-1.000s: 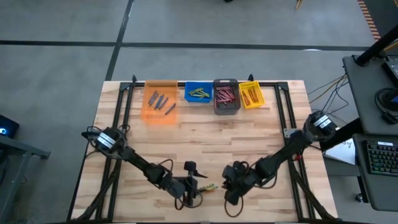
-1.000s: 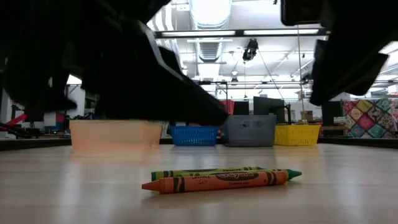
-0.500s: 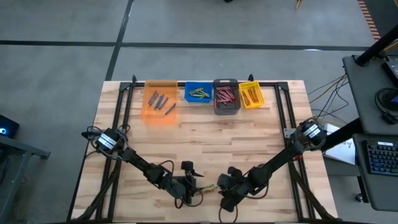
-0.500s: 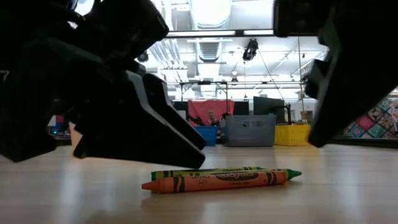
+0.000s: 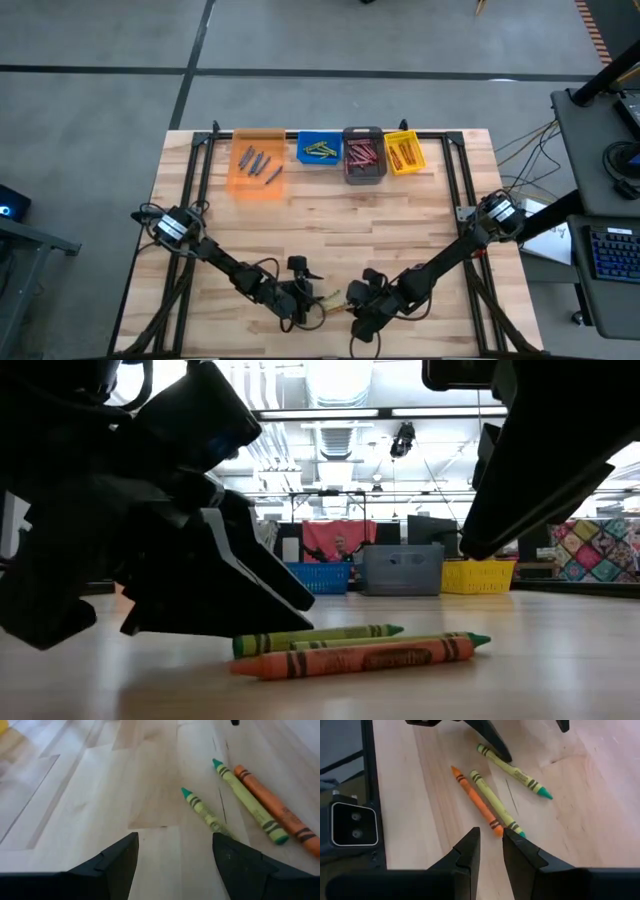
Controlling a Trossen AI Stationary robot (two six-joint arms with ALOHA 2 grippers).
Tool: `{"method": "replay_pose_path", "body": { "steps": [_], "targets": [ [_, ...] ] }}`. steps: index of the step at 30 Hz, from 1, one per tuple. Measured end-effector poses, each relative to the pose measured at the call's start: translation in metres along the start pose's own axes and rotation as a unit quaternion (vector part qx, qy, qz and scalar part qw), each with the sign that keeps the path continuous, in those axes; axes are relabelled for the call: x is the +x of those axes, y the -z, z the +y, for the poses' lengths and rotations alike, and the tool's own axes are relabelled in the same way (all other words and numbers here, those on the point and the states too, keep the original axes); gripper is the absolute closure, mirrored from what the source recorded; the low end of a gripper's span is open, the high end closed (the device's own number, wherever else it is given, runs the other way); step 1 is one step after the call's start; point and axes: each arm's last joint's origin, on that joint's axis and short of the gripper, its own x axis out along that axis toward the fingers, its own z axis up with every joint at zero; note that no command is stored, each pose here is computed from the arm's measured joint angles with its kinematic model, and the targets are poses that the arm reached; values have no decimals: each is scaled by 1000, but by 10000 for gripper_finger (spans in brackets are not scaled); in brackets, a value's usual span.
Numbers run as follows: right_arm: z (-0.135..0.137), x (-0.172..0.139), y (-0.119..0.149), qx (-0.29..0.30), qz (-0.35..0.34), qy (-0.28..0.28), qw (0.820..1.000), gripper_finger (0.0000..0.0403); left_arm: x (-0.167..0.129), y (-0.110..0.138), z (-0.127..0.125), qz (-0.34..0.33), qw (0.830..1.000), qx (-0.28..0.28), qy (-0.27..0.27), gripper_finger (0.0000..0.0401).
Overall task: Sort crayons
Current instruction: Put the green crayon into the blue bin
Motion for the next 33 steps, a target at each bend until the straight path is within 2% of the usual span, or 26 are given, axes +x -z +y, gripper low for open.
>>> {"method": "replay_pose_path", "body": {
  "steps": [8, 11, 16, 25, 33],
  "targets": [
    [0, 0, 0, 2, 0, 0, 1000, 330, -5, -4, 2, 7, 1000, 10, -5, 166],
    [0, 0, 0, 2, -1, 0, 1000, 330, -12, -9, 4, 14, 1000, -3, -6, 166],
    [1, 0, 1, -19, -11, 5, 1000, 330, -25, -17, -6, -2, 999, -33, 34, 166],
    [7, 1, 12, -104, -34, -36, 993, 330, -16, 1, -16, 1, 997, -68, 20, 166],
    [7, 3, 34, -109, -27, -71, 991, 339, -11, 9, -17, 1, 998, -66, 4, 166]
  ]
}}
